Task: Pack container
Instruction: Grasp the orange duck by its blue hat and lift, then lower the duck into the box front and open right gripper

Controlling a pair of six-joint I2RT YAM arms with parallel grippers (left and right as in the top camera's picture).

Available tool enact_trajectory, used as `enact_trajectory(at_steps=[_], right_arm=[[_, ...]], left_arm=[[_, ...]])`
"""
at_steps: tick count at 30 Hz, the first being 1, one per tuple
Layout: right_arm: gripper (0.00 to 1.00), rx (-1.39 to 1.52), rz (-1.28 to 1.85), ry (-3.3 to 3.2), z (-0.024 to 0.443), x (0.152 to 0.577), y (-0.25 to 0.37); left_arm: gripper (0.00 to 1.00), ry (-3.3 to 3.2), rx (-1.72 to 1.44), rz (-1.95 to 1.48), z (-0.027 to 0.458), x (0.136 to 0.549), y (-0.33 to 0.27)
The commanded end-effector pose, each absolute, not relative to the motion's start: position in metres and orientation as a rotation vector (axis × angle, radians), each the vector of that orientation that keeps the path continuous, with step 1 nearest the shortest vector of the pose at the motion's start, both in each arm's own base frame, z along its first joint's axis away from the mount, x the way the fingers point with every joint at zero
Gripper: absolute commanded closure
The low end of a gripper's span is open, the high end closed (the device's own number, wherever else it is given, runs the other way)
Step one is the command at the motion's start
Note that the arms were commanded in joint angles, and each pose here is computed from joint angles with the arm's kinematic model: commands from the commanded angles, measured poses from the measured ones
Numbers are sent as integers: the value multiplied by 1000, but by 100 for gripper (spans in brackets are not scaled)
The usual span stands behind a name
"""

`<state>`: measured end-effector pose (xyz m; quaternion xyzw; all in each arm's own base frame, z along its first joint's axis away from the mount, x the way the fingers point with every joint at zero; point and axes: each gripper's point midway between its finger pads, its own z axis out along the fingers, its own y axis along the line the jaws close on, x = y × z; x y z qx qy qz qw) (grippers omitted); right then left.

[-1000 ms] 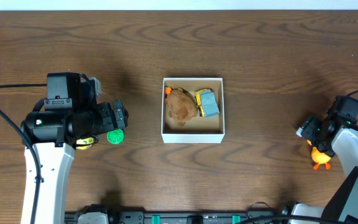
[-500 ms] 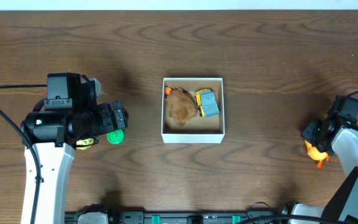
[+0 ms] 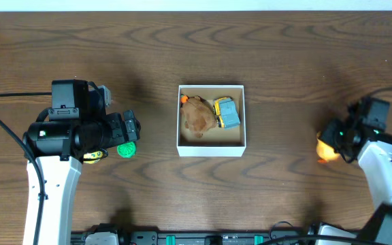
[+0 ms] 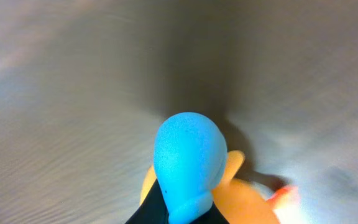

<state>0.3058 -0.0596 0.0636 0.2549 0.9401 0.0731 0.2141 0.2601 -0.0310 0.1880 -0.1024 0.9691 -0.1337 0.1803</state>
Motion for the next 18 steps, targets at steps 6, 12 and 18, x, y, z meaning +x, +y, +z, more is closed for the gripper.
enact_trajectory(at_steps=[6, 12, 18], right_arm=[[99, 17, 381, 2405, 198, 353, 66], [99, -271, 430, 2324, 231, 344, 147], [99, -451, 480, 2382, 204, 328, 200]], left_arm=[[2, 2721, -287, -390, 195, 262, -32], [2, 2722, -287, -390, 195, 262, -32], [2, 2717, -286, -390, 195, 263, -32]])
